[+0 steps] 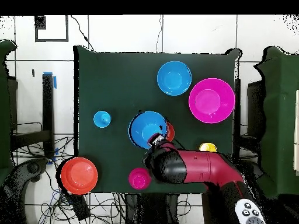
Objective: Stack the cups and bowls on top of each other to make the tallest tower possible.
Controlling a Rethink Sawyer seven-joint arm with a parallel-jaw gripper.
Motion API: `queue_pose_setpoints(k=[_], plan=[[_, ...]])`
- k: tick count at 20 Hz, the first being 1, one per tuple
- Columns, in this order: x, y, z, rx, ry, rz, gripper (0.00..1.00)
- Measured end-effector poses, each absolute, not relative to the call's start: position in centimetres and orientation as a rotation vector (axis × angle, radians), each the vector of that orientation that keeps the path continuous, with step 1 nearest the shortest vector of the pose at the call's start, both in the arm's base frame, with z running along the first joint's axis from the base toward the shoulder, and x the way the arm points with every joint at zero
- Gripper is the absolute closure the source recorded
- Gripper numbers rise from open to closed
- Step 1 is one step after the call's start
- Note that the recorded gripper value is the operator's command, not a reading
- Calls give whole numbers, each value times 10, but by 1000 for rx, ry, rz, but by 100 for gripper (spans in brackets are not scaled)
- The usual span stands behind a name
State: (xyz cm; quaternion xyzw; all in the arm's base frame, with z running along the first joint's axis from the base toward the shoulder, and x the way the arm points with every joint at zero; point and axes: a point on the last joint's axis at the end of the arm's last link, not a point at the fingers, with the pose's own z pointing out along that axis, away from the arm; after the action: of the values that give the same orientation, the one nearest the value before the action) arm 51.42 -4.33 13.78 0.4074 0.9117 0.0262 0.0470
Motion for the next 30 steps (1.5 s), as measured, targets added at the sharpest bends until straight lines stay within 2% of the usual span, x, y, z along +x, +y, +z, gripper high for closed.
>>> queue_pose_setpoints(k=[5, 9, 21, 30], plan=[[512, -58, 100, 1189, 2835, 32, 100], [520, -69, 93, 1194, 2818, 101, 100], [566, -120, 114, 1250, 2617, 446, 100], [540, -111, 117, 1253, 2725, 394, 100]])
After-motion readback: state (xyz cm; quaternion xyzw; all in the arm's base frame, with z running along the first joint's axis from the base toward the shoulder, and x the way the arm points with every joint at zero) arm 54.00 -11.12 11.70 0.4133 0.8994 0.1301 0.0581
